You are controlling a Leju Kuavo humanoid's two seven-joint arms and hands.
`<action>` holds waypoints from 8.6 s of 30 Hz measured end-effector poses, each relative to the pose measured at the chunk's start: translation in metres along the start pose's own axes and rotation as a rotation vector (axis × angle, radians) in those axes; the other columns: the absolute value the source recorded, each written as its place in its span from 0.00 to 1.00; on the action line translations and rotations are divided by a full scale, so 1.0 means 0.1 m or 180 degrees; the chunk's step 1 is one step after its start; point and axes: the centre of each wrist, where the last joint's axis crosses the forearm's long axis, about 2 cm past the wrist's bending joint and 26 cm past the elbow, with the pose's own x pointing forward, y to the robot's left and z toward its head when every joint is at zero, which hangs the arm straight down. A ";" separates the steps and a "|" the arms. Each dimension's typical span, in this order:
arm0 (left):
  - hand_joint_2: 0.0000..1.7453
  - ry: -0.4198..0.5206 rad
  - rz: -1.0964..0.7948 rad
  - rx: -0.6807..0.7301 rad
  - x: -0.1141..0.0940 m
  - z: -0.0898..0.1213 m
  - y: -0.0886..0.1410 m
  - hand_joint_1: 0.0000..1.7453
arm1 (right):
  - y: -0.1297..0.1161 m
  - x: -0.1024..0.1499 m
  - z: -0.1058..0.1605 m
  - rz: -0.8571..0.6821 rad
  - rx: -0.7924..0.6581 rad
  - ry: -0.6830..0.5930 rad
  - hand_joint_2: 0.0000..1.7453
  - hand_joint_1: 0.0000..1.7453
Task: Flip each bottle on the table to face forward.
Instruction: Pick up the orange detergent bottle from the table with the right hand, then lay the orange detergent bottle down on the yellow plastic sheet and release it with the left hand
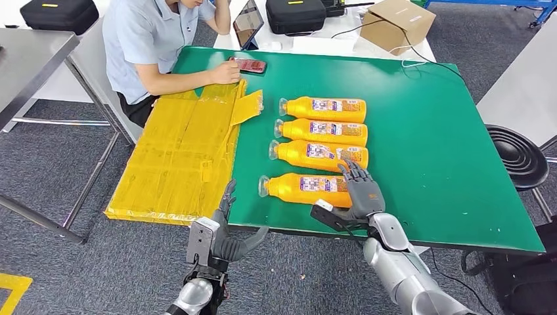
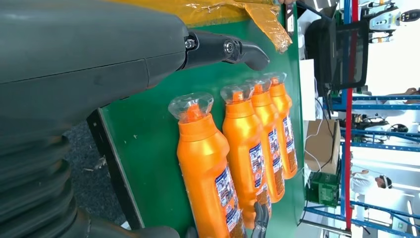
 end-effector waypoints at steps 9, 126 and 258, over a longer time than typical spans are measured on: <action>1.00 -0.0007 0.0001 -0.0006 0.02 -0.01 -0.07 0.00 | -0.04 -0.03 -0.06 -0.0065 0.0373 -0.0001 1.00 1.00; 1.00 0.0138 0.1967 -0.0294 0.37 0.17 0.28 1.00 | 0.52 1.79 0.85 -0.3223 0.0487 -0.1792 0.00 0.00; 1.00 -0.0364 0.0947 0.0396 0.51 0.13 0.39 0.00 | 0.26 0.22 0.65 -0.0824 -0.1134 -0.0352 1.00 0.00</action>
